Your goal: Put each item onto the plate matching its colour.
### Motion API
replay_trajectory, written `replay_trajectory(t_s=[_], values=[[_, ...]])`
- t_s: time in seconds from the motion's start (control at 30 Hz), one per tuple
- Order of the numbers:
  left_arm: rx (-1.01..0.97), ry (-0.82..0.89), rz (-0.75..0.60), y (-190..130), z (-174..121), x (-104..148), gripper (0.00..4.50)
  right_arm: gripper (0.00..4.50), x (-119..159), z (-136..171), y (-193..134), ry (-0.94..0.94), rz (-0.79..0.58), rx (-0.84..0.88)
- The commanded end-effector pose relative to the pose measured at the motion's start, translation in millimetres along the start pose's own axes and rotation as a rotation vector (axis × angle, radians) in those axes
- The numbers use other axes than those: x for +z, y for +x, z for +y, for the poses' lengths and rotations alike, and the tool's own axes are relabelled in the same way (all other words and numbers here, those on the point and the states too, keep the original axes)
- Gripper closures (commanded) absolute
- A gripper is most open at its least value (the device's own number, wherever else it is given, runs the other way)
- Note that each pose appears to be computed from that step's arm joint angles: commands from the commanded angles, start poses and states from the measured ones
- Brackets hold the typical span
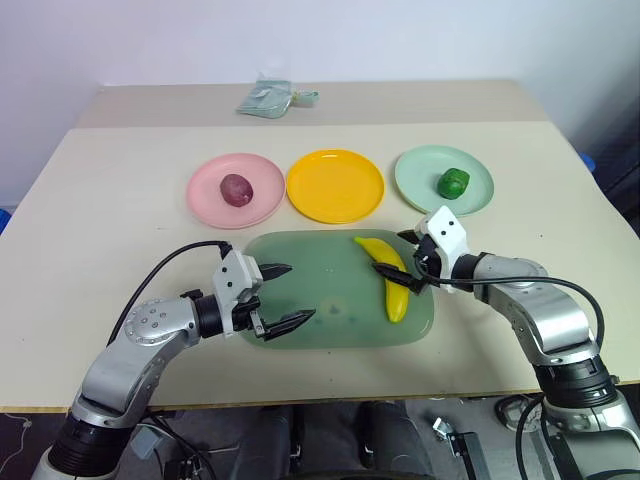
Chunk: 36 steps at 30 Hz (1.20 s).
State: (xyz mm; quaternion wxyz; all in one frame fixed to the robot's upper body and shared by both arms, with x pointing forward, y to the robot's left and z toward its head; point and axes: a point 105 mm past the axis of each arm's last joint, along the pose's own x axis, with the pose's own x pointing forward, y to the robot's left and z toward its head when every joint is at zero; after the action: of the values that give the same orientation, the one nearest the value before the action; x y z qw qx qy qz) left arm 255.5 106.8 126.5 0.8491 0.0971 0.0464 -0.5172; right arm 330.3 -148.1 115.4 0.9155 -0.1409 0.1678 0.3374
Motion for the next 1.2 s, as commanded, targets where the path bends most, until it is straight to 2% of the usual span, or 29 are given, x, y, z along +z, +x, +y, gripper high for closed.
replay_trajectory(t_s=[0.03, 0.13, 0.27, 0.3, 0.47, 0.67, 0.83, 0.97, 1.0, 1.13, 1.2], values=[[-0.016, 0.032, -0.020, 2.4, -1.7, 6.8, 0.00, 0.03, 3.7, 1.8, 2.5, 0.001, 0.027, -0.035], [-0.015, 0.035, -0.020, 2.1, -1.8, 7.2, 0.00, 0.92, 3.6, 5.8, 4.7, 0.006, 0.043, -0.029], [-0.011, 0.034, -0.019, 1.3, -1.9, 7.2, 0.00, 2.93, 17.8, 3.8, 6.9, -0.027, 0.005, -0.042], [-0.010, 0.034, -0.018, 1.1, -2.0, 7.1, 0.00, 3.11, 24.0, 2.5, 7.6, -0.046, -0.016, -0.051], [0.002, 0.031, -0.019, 2.0, 0.3, 7.7, 0.00, 3.10, 72.7, -0.6, 26.9, -0.091, -0.184, -0.059], [0.038, 0.018, -0.034, 2.5, 0.6, 9.7, 0.00, 3.10, 113.7, -14.4, 96.5, -0.092, -0.211, -0.145], [0.104, 0.014, -0.037, -4.1, -1.3, 9.6, 0.00, 3.10, 127.2, -14.7, 131.8, -0.045, -0.195, -0.153], [0.179, 0.001, -0.049, -11.1, -5.9, 10.6, 0.00, 3.10, 131.4, -16.0, 136.9, -0.033, -0.195, -0.132], [0.194, -0.003, -0.054, -11.8, -7.1, 10.7, 0.00, 2.04, 132.8, -18.3, 135.7, -0.031, -0.202, -0.131], [0.238, -0.022, -0.070, -13.1, -8.1, 11.3, 0.00, 0.04, 144.6, -28.3, 127.1, -0.080, -0.262, -0.152], [0.243, -0.025, -0.071, -13.7, -7.5, 10.8, 0.00, 0.04, 157.5, -34.5, 114.9, -0.129, -0.343, -0.142]])
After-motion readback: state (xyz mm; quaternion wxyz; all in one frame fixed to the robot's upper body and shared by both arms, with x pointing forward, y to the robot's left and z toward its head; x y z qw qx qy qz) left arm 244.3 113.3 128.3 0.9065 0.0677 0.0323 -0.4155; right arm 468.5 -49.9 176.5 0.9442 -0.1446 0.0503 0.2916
